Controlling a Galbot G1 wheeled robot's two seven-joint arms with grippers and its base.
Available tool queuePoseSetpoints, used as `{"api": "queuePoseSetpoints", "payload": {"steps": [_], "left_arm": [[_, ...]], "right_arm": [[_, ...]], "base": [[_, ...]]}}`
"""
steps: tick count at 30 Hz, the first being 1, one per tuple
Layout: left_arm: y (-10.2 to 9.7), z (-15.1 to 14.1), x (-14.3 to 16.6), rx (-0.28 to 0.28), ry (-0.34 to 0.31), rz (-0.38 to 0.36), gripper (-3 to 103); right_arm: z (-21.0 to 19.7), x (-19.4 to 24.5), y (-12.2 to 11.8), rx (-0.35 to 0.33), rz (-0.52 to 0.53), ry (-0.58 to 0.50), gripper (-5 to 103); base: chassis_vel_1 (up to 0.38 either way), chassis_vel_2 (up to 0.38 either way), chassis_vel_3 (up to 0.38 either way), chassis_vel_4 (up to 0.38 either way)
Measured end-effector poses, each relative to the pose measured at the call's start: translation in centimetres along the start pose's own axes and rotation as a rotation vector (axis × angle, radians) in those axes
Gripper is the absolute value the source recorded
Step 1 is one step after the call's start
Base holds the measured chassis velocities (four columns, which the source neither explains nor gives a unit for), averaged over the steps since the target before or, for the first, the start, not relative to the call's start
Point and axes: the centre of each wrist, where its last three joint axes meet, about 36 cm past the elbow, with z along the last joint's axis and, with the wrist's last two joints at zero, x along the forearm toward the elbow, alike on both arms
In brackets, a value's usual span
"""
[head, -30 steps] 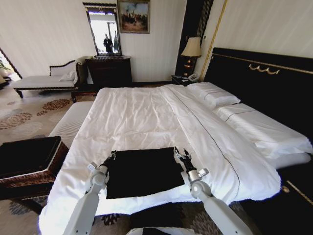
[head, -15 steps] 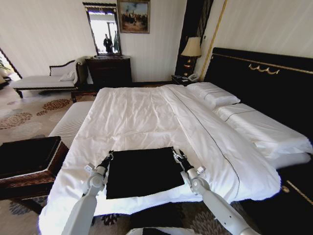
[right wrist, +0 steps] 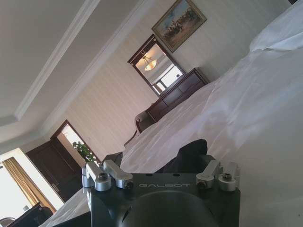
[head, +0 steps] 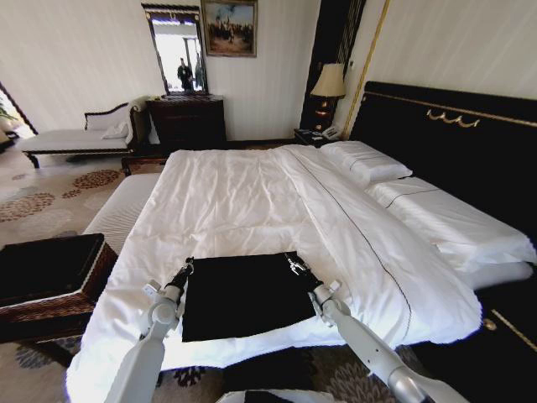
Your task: Fold the clothes on the bed and place them into the basket.
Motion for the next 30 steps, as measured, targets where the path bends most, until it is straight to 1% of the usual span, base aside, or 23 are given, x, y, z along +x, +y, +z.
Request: {"api": "queuePoseSetpoints", "payload": {"steps": [1, 2, 4, 5, 8, 10, 11, 12, 14, 15, 16, 19, 20, 21, 22, 23, 24, 25, 26, 27, 29, 30], "left_arm": [[0.0, 0.0, 0.1, 0.000, -0.001, 0.001, 1], [-0.1, -0.1, 0.2, -0.001, -0.001, 0.001, 1], [-0.1, -0.1, 0.3, -0.005, -0.001, 0.001, 1], [-0.1, -0.1, 0.3, -0.005, -0.001, 0.001, 1], [0.0, -0.2, 0.4, -0.009, 0.000, 0.001, 1], [0.0, -0.2, 0.4, -0.009, 0.000, 0.001, 1], [-0.1, -0.2, 0.4, -0.010, 0.001, 0.002, 1], [-0.1, -0.1, 0.4, -0.008, 0.002, 0.003, 1], [-0.2, -0.1, 0.3, -0.008, 0.003, 0.005, 1], [-0.3, 0.0, 0.3, -0.007, 0.003, 0.007, 1], [-0.3, 0.0, 0.3, -0.007, 0.003, 0.007, 1], [-0.6, -0.1, 0.3, -0.005, 0.000, 0.018, 1], [-0.6, -0.1, 0.3, -0.005, 0.000, 0.018, 1], [-0.8, -0.3, 0.3, -0.004, -0.005, 0.029, 1], [-1.1, -0.7, 0.4, 0.000, -0.015, 0.044, 1], [-1.5, -1.3, 0.6, 0.005, -0.031, 0.067, 1], [-2.3, -2.3, 0.9, 0.012, -0.054, 0.106, 1], [-2.3, -2.3, 0.9, 0.012, -0.054, 0.106, 1], [-2.7, -3.1, 1.0, 0.017, -0.068, 0.129, 1], [-3.6, -4.4, 1.2, 0.024, -0.093, 0.168, 1], [-5.4, -7.0, 1.7, 0.026, -0.137, 0.236, 1], [-5.4, -7.0, 1.7, 0.026, -0.137, 0.236, 1]], "right_arm": [[-0.1, 0.1, -0.1, 0.001, -0.002, 0.004, 78], [-0.1, 0.2, -0.1, 0.003, -0.004, 0.007, 78], [-0.1, 0.7, -0.3, 0.010, -0.009, 0.019, 67], [-0.1, 0.7, -0.3, 0.010, -0.009, 0.019, 67], [-0.1, 1.0, -0.5, 0.021, -0.018, 0.028, 51], [-0.1, 1.1, -0.5, 0.023, -0.018, 0.028, 51], [-0.2, 1.1, -0.6, 0.031, -0.018, 0.028, 40], [-0.2, 1.0, -0.6, 0.037, -0.019, 0.026, 35], [-0.2, 1.0, -0.6, 0.042, -0.019, 0.022, 35], [-0.2, 0.9, -0.6, 0.047, -0.018, 0.016, 29], [-0.2, 0.9, -0.6, 0.047, -0.018, 0.016, 29], [-0.8, 0.5, -0.1, 0.070, -0.020, -0.035, 13], [-0.8, 0.5, -0.1, 0.070, -0.020, -0.035, 13], [-1.3, 0.3, 0.3, 0.079, -0.026, -0.062, 8], [-1.9, 0.1, 0.8, 0.083, -0.035, -0.088, 8], [-3.0, -0.2, 1.8, 0.080, -0.052, -0.126, 2], [-4.4, -0.4, 3.1, 0.075, -0.082, -0.171, 2], [-4.4, -0.4, 3.1, 0.075, -0.082, -0.171, 2], [-5.1, -0.6, 3.8, 0.073, -0.101, -0.190, 2], [-6.4, -1.0, 5.1, 0.075, -0.139, -0.225, 2], [-8.3, -1.5, 6.8, 0.087, -0.189, -0.270, 2], [-8.3, -1.5, 6.8, 0.087, -0.189, -0.270, 2]], "base": [[0.000, 0.000, 0.000, 0.000], [0.000, 0.000, 0.000, 0.000], [0.000, 0.000, 0.000, 0.000], [0.000, 0.000, 0.000, 0.000], [0.000, 0.000, 0.000, 0.000], [0.000, 0.000, 0.000, 0.000], [0.000, 0.000, 0.000, 0.000], [0.000, 0.000, 0.000, 0.000], [0.000, 0.000, 0.000, 0.000], [0.000, 0.000, 0.000, 0.000], [0.000, 0.000, 0.000, 0.000], [0.000, 0.000, 0.000, 0.000], [0.000, 0.000, 0.000, 0.000], [0.000, 0.000, 0.000, 0.000], [0.000, 0.000, 0.000, 0.000], [0.000, 0.000, 0.000, 0.000], [0.000, 0.000, 0.000, 0.000], [0.000, 0.000, 0.000, 0.000], [0.000, 0.000, 0.000, 0.000], [0.000, 0.000, 0.000, 0.000], [0.000, 0.000, 0.000, 0.000], [0.000, 0.000, 0.000, 0.000]]}}
